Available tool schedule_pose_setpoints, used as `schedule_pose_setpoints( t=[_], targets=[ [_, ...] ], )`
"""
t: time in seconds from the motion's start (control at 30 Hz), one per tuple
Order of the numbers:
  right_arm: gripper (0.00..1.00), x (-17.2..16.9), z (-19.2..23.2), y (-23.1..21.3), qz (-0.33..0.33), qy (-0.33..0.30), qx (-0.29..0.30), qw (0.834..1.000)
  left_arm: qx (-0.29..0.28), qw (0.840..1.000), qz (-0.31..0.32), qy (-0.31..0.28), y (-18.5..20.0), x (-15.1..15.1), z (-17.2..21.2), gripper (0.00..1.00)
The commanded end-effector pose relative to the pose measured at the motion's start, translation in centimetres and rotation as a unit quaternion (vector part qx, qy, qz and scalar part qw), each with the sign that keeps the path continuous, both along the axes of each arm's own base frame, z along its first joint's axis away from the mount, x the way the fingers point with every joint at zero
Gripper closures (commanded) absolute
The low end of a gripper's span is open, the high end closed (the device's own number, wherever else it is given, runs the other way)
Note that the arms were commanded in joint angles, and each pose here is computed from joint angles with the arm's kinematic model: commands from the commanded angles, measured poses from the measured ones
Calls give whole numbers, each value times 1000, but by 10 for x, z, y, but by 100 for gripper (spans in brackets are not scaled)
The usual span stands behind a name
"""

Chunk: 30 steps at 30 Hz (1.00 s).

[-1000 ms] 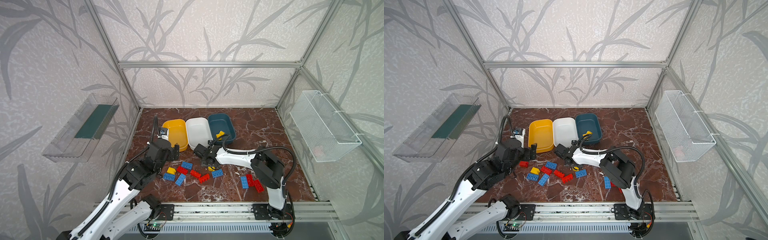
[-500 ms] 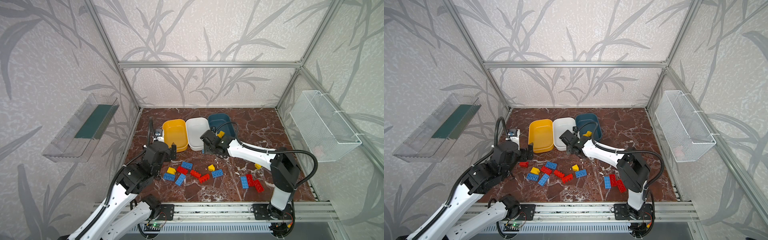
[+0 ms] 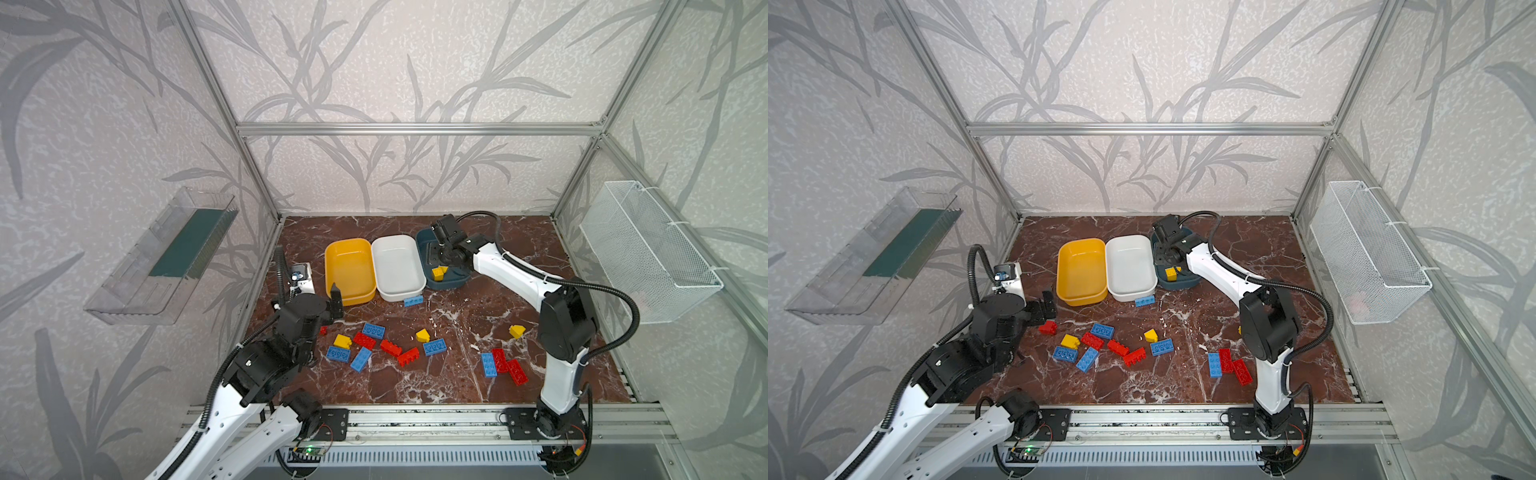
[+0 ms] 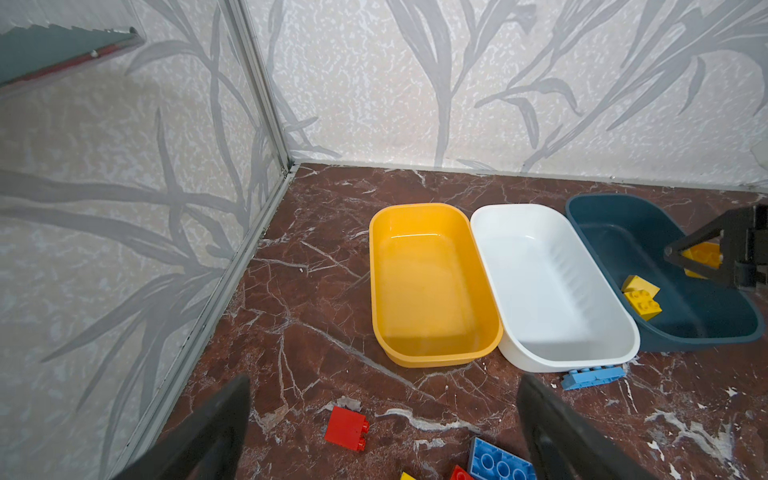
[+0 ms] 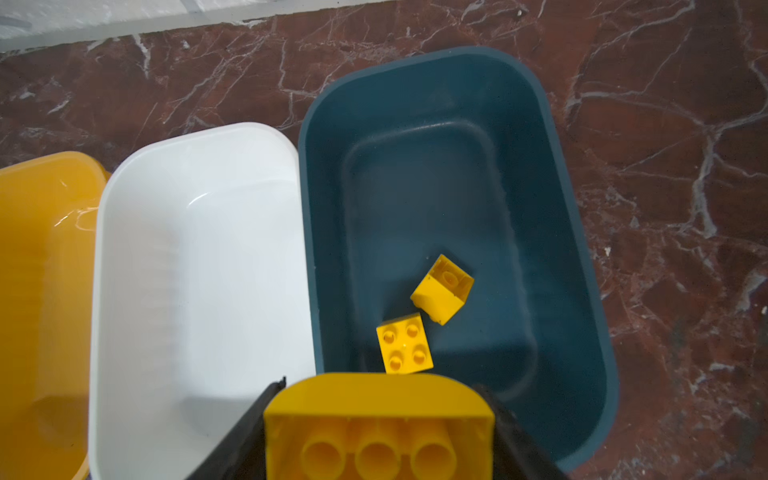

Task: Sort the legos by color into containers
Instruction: 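Carry the yellow 2x3 brick with the right gripper into the teal tub and release, then withdraw the right gripper from the teal tub toward the bricks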

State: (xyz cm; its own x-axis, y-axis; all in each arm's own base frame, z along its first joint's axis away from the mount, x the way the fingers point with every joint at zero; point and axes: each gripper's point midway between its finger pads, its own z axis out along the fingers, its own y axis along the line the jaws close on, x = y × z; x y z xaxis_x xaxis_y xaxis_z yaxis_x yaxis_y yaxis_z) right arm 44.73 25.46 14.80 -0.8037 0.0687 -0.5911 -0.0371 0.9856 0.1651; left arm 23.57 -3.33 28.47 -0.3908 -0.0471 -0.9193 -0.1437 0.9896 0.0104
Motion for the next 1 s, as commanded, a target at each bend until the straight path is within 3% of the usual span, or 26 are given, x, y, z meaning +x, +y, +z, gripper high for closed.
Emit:
schedule_pose_setpoints(
  t=[0.0, 0.17, 0.47, 0.73, 0.97],
  targets=[
    [41, 6, -13, -2, 10, 22, -9, 1000, 3, 1000, 15, 5, 3, 2, -1, 1],
    [35, 17, -18, -9, -1, 27, -3, 1000, 6, 1000, 13, 22, -1, 5, -6, 1],
    [12, 18, -11, -11, 13, 19, -1, 1000, 5, 998, 28, 48, -2, 9, -15, 1],
    [11, 0, 22, -19, 25, -26, 24, 999, -21, 993, 59, 102, -3, 8, -37, 1],
    [11, -37, 36, -14, 48, -79, 109, 990, -85, 977, 67, 186, -9, -7, -87, 4]
  ],
)
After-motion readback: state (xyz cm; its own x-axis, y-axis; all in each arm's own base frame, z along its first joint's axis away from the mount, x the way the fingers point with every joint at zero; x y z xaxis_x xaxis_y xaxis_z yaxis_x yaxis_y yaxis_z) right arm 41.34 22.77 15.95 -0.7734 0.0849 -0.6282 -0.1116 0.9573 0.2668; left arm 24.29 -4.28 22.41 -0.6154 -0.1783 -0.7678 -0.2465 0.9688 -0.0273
